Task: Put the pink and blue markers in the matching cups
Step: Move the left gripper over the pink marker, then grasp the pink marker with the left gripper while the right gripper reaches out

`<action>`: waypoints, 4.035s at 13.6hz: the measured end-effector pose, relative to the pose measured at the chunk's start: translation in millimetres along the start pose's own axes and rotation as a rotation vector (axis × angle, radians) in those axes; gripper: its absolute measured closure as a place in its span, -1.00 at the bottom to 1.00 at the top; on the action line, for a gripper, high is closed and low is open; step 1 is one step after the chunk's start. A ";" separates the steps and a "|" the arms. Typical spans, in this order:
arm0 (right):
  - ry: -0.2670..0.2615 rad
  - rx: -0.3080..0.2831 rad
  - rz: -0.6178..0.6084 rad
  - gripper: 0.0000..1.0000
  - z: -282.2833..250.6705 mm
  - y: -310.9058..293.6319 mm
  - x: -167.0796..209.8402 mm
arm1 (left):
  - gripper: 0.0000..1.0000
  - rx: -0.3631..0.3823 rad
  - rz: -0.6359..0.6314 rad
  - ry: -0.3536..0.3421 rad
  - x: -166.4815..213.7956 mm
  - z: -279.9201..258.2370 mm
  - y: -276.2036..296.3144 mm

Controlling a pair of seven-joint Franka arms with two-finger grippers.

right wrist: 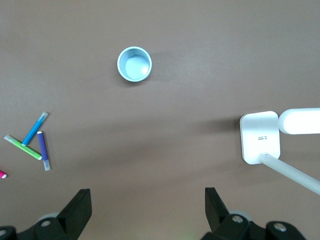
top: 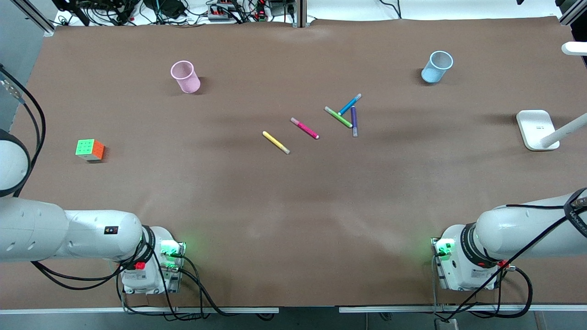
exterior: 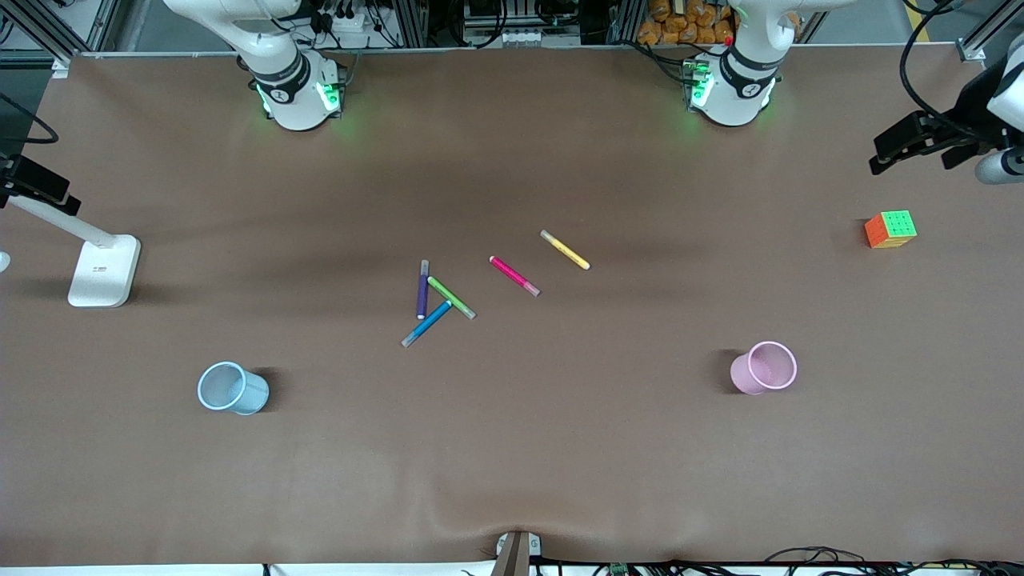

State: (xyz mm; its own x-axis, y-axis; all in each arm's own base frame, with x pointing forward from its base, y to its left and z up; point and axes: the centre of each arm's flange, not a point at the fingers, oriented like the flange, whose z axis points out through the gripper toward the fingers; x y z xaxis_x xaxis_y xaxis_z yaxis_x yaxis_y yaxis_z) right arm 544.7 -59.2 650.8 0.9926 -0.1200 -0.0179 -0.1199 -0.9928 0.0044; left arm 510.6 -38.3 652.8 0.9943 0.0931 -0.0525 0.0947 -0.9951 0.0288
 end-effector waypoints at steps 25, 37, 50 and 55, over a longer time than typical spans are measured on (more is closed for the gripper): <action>-0.004 0.000 0.004 -1.00 2.0 1.9 1.2 | -1.00 -0.114 -0.397 -0.137 -18.2 347.8 408.0; -0.081 -0.010 -0.001 -1.00 46.8 -2.6 27.2 | -0.71 -0.079 -0.599 -0.136 -21.9 466.4 420.1; -0.223 -0.019 -0.088 -1.00 138.9 -15.5 69.8 | -0.14 -0.055 -0.617 -0.152 -18.0 491.1 410.8; -0.208 -0.017 0.084 -1.00 142.7 -53.8 71.7 | 0.01 -0.055 -0.617 -0.154 -18.8 492.9 411.3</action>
State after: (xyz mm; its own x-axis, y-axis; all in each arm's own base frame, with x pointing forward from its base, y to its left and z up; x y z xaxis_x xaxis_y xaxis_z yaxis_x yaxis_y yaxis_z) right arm 619.7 -14.6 506.7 0.9539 -0.2014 -0.2227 -0.1994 -0.9794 0.0317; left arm 506.5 -465.9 173.6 0.7379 0.6387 -0.2181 0.6542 -0.7563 -0.0015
